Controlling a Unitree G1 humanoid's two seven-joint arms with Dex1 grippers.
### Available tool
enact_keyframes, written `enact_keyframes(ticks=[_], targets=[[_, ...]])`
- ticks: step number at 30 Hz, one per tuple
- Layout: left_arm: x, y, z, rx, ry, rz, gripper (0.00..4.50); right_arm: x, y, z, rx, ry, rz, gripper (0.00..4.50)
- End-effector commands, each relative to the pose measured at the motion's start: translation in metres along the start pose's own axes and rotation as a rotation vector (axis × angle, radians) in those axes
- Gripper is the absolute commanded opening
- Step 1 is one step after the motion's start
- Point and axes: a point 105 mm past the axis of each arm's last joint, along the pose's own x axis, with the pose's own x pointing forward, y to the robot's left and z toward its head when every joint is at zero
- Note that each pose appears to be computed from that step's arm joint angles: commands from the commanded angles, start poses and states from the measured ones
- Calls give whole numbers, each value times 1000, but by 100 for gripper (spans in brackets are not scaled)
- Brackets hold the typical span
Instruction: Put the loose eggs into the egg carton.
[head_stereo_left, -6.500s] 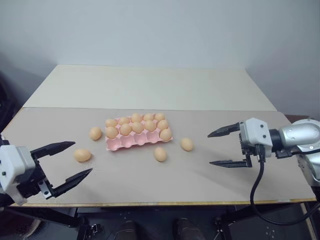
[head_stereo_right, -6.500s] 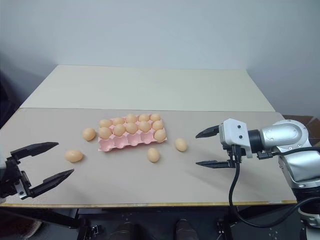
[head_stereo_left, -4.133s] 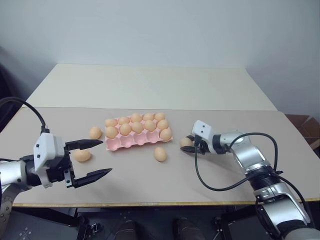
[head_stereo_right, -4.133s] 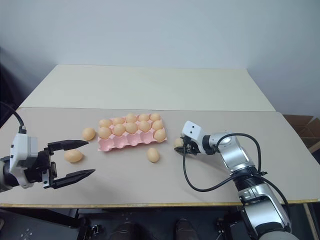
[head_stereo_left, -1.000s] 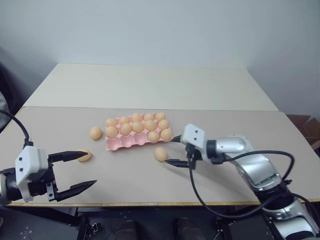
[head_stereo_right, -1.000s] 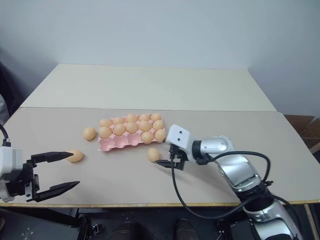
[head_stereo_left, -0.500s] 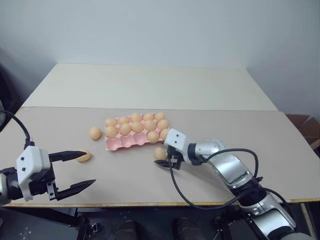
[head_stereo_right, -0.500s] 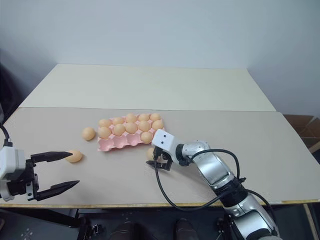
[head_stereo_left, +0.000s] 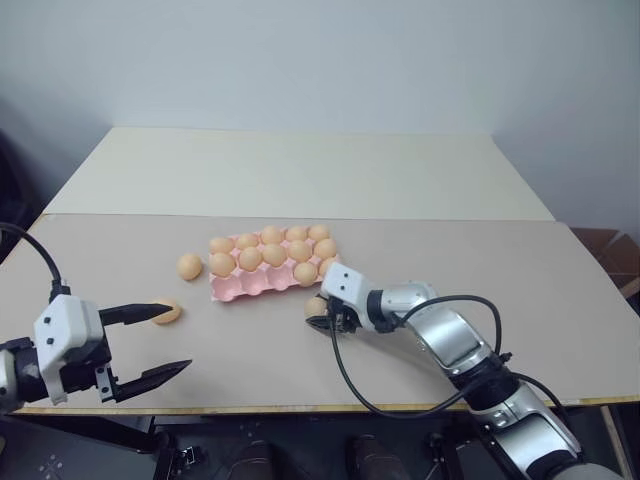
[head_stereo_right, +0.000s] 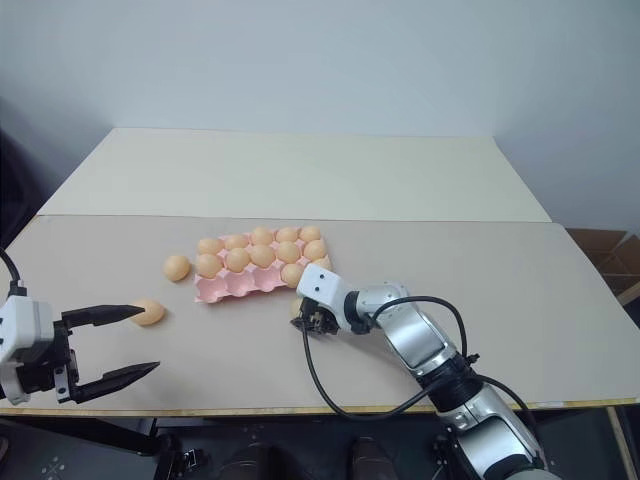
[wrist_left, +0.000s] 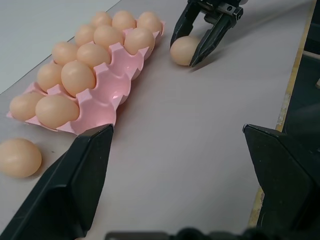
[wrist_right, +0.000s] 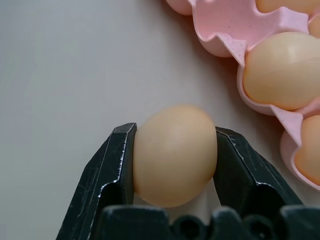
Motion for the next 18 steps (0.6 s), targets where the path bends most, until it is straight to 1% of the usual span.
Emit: enact_keyframes(ticks=[1, 4, 6, 8, 11, 15, 18], targets=[[-4, 0, 5, 33, -4, 17, 450, -16, -4, 36, -69, -105, -25, 202], [-9, 1, -1, 21, 21, 37, 450, -21, -10, 67, -109, -195, -56, 202], [-10, 2, -3, 14, 23, 49, 450, -19, -17, 87, -101, -252, -77, 202], [-9, 2, -3, 13, 22, 51, 450, -13, -24, 100, -102, -291, -91, 202], [-8, 2, -2, 12, 18, 50, 450, 2, -30, 105, -114, -291, -108, 202], [-6, 1, -1, 16, 10, 59, 450, 23, -33, 102, -131, -271, -122, 202], [-6, -1, 0, 18, 7, 63, 450, 33, -33, 100, -151, -270, -121, 202]])
